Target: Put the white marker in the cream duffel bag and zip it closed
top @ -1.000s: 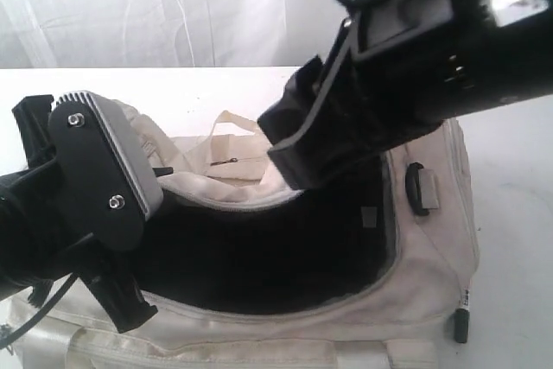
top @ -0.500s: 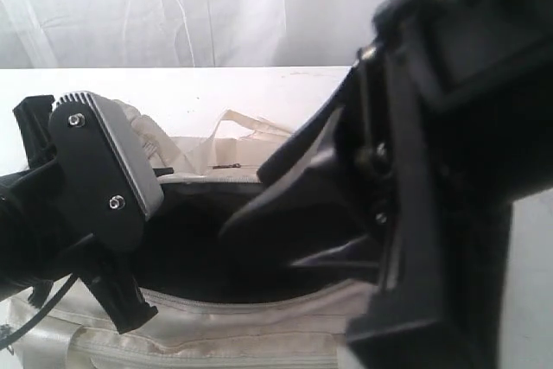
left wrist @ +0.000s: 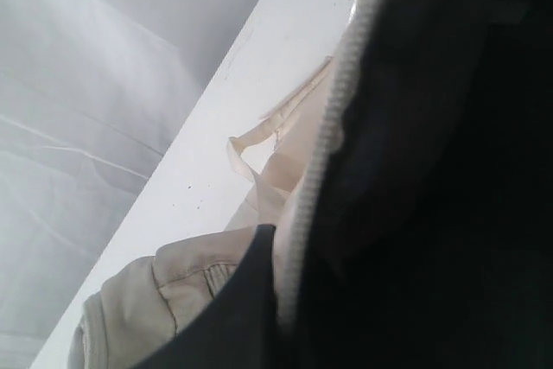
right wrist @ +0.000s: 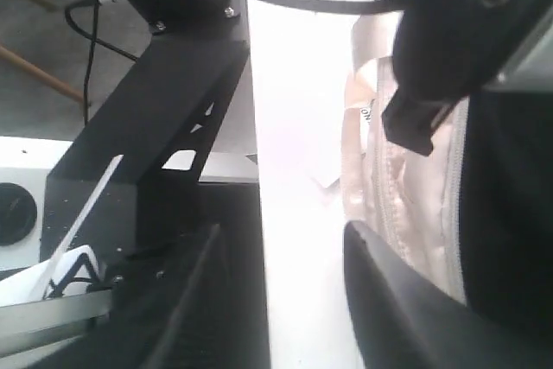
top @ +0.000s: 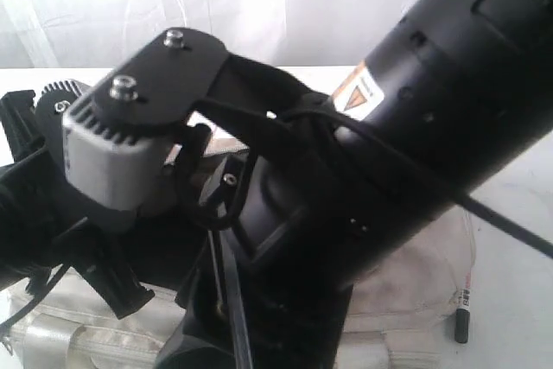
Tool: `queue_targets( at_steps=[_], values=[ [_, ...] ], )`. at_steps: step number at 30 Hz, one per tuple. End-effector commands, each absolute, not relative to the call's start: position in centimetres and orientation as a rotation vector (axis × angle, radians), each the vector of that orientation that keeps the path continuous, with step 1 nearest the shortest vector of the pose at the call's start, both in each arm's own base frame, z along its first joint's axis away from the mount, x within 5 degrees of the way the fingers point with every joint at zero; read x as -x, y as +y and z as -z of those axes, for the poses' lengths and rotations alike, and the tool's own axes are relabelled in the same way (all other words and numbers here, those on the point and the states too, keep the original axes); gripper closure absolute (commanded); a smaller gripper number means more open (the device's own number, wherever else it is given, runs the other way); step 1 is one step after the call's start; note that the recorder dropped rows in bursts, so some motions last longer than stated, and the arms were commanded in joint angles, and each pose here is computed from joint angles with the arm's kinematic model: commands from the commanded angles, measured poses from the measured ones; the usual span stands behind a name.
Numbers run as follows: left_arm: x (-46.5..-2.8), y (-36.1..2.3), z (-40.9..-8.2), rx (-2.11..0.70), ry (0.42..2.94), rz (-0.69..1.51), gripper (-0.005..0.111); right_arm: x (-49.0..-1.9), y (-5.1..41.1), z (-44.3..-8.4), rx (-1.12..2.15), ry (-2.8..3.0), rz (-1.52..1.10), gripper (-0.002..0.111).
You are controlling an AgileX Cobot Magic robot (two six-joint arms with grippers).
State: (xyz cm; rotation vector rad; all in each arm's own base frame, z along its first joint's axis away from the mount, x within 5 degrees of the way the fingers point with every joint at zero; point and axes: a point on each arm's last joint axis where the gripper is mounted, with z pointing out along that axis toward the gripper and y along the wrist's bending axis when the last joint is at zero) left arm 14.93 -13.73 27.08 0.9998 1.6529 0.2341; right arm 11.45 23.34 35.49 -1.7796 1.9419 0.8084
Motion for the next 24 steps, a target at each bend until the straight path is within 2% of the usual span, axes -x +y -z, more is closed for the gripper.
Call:
queue_targets(
  at_steps=[1,15,24],
  values=[
    [-14.9,-13.5,-27.0,-0.910,1.706,-0.178,0.107,-12.3,23.9,-34.1,1.784,1.896,-0.738,0.067],
    [-14.9,-13.5,-27.0,-0.867,1.726,-0.148,0.107,-14.3,26.0,-29.2,1.815,1.917,-0.651,0.067],
    [-15.0,-13.4,-27.0,-0.838,1.735,-0.158,0.107,-14.8,26.5,-28.2,1.822,1.937,-0.633,0.070]
  ],
)
